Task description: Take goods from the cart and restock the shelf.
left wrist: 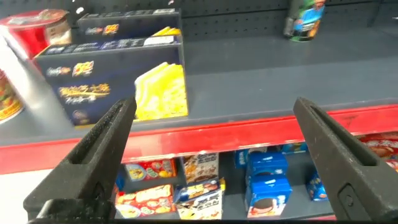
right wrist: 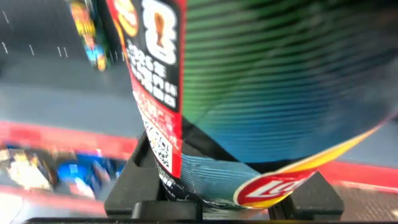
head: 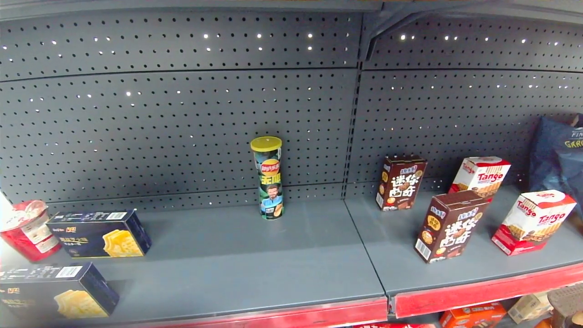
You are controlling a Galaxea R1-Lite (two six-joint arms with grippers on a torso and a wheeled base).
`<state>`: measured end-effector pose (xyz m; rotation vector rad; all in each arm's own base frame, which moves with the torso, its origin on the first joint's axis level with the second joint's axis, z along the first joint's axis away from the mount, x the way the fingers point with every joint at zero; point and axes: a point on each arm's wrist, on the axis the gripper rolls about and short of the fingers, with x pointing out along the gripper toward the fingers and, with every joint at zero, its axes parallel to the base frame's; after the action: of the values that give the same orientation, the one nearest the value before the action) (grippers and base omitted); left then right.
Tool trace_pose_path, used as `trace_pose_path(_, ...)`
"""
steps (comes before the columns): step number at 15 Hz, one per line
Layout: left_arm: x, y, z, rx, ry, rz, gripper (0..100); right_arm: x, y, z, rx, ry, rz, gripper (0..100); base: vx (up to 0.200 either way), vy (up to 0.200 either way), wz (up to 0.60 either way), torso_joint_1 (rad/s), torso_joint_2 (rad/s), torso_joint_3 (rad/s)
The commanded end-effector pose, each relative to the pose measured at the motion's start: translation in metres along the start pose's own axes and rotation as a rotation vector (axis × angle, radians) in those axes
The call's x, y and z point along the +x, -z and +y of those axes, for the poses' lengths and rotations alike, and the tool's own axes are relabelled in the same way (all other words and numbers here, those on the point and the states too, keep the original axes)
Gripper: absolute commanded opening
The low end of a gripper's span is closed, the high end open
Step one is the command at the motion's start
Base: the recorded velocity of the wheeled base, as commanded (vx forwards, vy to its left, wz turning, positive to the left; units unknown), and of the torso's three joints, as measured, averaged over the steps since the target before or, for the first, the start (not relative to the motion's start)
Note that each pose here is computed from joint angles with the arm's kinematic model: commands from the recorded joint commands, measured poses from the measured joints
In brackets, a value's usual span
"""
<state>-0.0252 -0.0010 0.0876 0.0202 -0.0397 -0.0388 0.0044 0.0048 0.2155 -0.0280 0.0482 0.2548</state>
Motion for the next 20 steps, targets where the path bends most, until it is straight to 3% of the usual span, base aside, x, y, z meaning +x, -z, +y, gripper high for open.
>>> trace_pose_path(1,0.004,-0.052,-0.002,0.011,0.131,-0.011,100,0.003,-0.001,0.000,-0.032,-0.019,0.025,0,0.000,0.000,0.00,0.000,0.00,0.000)
trace_pose_path(2,0.004,-0.052,-0.002,0.011,0.131,-0.011,100,0.003,-0.001,0.000,-0.032,-0.019,0.025,0,0.000,0.000,0.00,0.000,0.00,0.000)
trace_pose_path(3,0.016,-0.082,-0.002,0.055,0.265,0.039,100,0.005,-0.001,-0.001,-0.052,-0.044,0.034,0,0.000,0.000,0.00,0.000,0.00,0.000)
trace_pose_path(4,0.024,-0.093,-0.002,0.067,0.294,0.075,100,0.006,-0.002,-0.001,-0.055,-0.041,0.035,0,0.000,0.000,0.00,0.000,0.00,0.000)
trace_pose_path(7,0.066,-0.123,-0.004,0.047,0.366,0.183,100,0.007,0.004,-0.001,-0.068,-0.035,0.054,0,0.000,0.000,0.00,0.000,0.00,0.000)
trace_pose_path(8,0.077,-0.134,-0.005,0.035,0.406,0.190,100,0.007,0.004,-0.001,-0.068,-0.038,0.053,0,0.000,0.000,0.00,0.000,0.00,0.000)
trace_pose_path(9,0.107,-0.151,-0.008,-0.003,0.456,0.228,100,0.007,0.003,-0.001,-0.068,-0.036,0.052,0,0.000,0.000,0.00,0.000,0.00,0.000)
trace_pose_path(10,0.127,-0.154,-0.009,-0.002,0.465,0.242,100,0.007,0.002,-0.001,-0.068,-0.039,0.050,0,0.000,0.000,0.00,0.000,0.00,0.000)
trace_pose_path(11,0.161,-0.153,-0.011,0.003,0.470,0.228,100,0.007,0.002,-0.001,-0.069,-0.041,0.050,0,0.000,0.000,0.00,0.000,0.00,0.000)
trace_pose_path(12,0.161,-0.153,-0.011,0.003,0.470,0.228,100,0.007,0.002,-0.001,-0.069,-0.041,0.050,0,0.000,0.000,0.00,0.000,0.00,0.000)
trace_pose_path(13,0.205,-0.143,-0.016,-0.045,0.606,0.214,100,0.007,0.004,-0.001,-0.067,-0.037,0.057,0,0.000,0.000,0.00,0.000,0.00,0.000)
trace_pose_path(14,0.218,-0.134,-0.018,-0.075,0.659,0.243,100,0.007,0.005,-0.001,-0.067,-0.034,0.058,0,0.000,0.000,0.00,0.000,0.00,0.000)
trace_pose_path(16,0.239,-0.119,-0.020,-0.090,0.720,0.275,100,0.008,0.004,-0.001,-0.067,-0.032,0.058,0,0.000,0.000,0.00,0.000,0.00,0.000)
trace_pose_path(18,0.255,-0.104,-0.013,-0.114,0.819,0.261,100,0.008,0.005,-0.001,-0.066,-0.029,0.062,0,0.000,0.000,0.00,0.000,0.00,0.000)
trace_pose_path(20,0.272,-0.090,-0.009,-0.101,0.836,0.245,100,0.008,0.004,-0.001,-0.067,-0.028,0.059,0,0.000,0.000,0.00,0.000,0.00,0.000)
